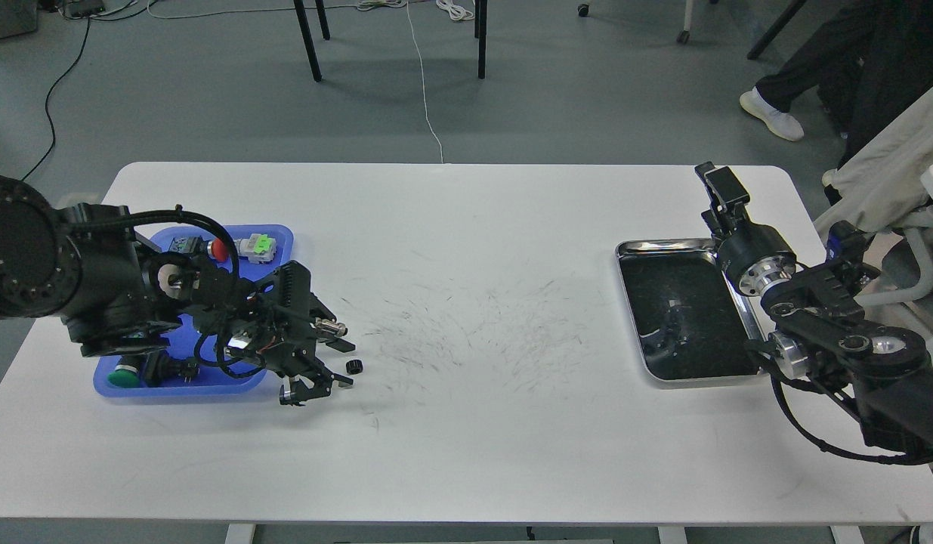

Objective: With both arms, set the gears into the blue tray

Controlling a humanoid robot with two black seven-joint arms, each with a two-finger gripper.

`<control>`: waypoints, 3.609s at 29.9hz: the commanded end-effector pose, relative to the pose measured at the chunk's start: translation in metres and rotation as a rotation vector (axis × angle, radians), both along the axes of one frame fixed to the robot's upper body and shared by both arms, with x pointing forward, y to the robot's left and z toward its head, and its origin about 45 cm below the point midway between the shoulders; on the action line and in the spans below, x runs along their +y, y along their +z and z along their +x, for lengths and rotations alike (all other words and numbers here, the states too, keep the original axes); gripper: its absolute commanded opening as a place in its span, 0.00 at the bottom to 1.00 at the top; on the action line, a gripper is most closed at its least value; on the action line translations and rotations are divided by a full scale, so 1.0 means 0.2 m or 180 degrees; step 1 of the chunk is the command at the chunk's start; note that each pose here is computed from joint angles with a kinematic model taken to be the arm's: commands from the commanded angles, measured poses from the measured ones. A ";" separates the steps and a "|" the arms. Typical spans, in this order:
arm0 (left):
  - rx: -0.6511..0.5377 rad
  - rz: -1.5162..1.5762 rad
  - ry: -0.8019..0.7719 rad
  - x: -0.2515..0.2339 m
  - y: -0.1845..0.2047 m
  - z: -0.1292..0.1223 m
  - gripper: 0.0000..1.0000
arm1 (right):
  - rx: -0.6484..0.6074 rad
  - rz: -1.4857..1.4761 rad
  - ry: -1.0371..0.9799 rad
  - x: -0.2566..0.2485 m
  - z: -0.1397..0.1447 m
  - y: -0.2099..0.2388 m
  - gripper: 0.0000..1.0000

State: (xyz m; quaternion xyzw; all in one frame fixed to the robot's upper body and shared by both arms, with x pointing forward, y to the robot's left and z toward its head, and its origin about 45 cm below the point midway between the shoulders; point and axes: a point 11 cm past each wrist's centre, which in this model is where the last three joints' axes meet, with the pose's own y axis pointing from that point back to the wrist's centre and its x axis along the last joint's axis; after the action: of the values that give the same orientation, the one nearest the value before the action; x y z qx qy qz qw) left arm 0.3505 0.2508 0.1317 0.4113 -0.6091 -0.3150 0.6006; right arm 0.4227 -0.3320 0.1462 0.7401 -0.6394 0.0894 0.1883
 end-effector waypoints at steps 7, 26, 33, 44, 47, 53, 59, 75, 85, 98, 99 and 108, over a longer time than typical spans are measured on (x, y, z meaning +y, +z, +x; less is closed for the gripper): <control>0.0006 0.0020 -0.0006 0.00 -0.01 0.00 0.40 | 0.0047 -0.0003 -0.0016 -0.01 -0.02 -0.03 0.93; 0.0031 0.0001 -0.0007 -0.01 0.01 -0.01 0.36 | 0.0072 -0.0040 -0.0042 -0.04 -0.03 -0.05 0.93; 0.0026 -0.0007 -0.0001 -0.02 0.01 -0.01 0.33 | 0.0089 -0.0044 -0.0050 -0.04 -0.04 -0.06 0.93; -0.0014 -0.0034 0.0015 -0.04 0.01 0.01 0.22 | 0.0103 -0.0048 -0.0057 -0.05 -0.05 -0.07 0.93; -0.0014 -0.0036 0.0020 -0.04 0.01 0.01 0.18 | 0.0113 -0.0044 -0.0056 -0.05 -0.05 -0.08 0.93; 0.0009 -0.0053 0.0049 -0.03 0.01 0.00 0.12 | 0.0132 -0.0073 -0.0036 -0.05 -0.07 -0.09 0.93; -0.0083 -0.0154 0.0270 0.00 0.08 0.05 0.09 | 0.0139 -0.0066 -0.0031 -0.04 -0.07 -0.10 0.93; -0.0508 -0.0823 0.2012 0.41 0.39 0.20 0.07 | 0.0122 -0.0073 -0.0033 -0.05 -0.06 -0.09 0.93; -0.0386 -0.1275 0.3075 0.62 0.34 0.08 0.07 | 0.0109 -0.0057 -0.0012 -0.03 -0.05 -0.08 0.93; -0.0035 -0.1643 0.3778 0.65 0.10 -0.10 0.08 | 0.0093 -0.0058 -0.0001 -0.03 -0.05 -0.07 0.93; -0.0036 -0.1653 0.3809 0.66 0.09 -0.10 0.08 | 0.0093 -0.0058 -0.0001 -0.03 -0.05 -0.07 0.93; -0.0028 -0.1630 0.3946 0.70 0.01 -0.14 0.09 | 0.0093 -0.0058 -0.0001 -0.03 -0.05 -0.07 0.94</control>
State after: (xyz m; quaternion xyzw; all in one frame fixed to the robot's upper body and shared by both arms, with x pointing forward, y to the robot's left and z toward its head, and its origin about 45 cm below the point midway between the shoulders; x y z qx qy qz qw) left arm 0.3244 0.3871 0.1394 0.5254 -0.3204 0.2457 0.7490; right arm 0.4136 -0.3375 0.1335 0.7397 -0.6357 0.0847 0.2039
